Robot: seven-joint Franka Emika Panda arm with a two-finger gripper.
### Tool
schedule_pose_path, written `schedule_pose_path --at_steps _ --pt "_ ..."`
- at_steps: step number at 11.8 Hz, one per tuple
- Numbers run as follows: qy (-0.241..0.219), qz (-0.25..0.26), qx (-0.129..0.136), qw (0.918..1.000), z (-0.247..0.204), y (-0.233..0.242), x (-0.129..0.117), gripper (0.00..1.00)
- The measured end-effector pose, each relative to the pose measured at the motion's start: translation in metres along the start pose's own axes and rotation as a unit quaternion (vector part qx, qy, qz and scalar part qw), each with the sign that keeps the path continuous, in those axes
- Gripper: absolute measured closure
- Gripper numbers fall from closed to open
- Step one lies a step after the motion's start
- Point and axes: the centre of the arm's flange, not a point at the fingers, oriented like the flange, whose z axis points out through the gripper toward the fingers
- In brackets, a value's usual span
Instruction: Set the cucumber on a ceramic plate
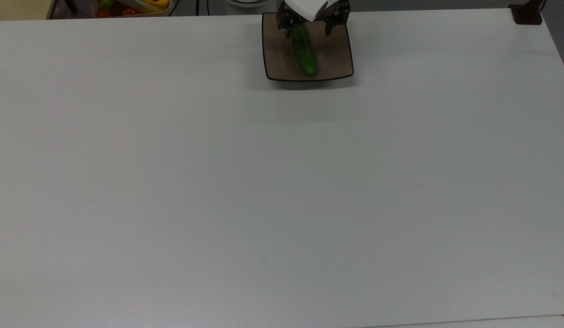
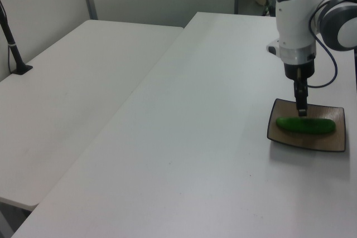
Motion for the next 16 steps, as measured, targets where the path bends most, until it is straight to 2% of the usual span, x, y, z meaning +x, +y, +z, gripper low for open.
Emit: schedule_pose_path --at_steps 3,5,7,8,10,11,14,16 --pt "0.070 0.049 0.004 0.9964 -0.067 0.028 0.021 0.00" --pt "0.124 0.091 0.008 0.9880 -0.122 0.073 0.034 0.00" --pt "0.157 0.132 0.016 0.9786 -0.158 0.120 0.043 0.00" --pt "0.150 0.142 0.016 0.9782 -0.164 0.137 0.049 0.00" --pt "0.106 0.128 0.011 0.9861 -0.163 0.159 0.064 0.00" --pt "0.095 0.130 0.012 0.9868 -0.164 0.170 0.071 0.00" --pt "0.098 0.141 0.018 0.9850 -0.167 0.201 0.075 0.00" --pt "0.102 0.147 0.040 0.9830 -0.172 0.204 0.073 0.00"
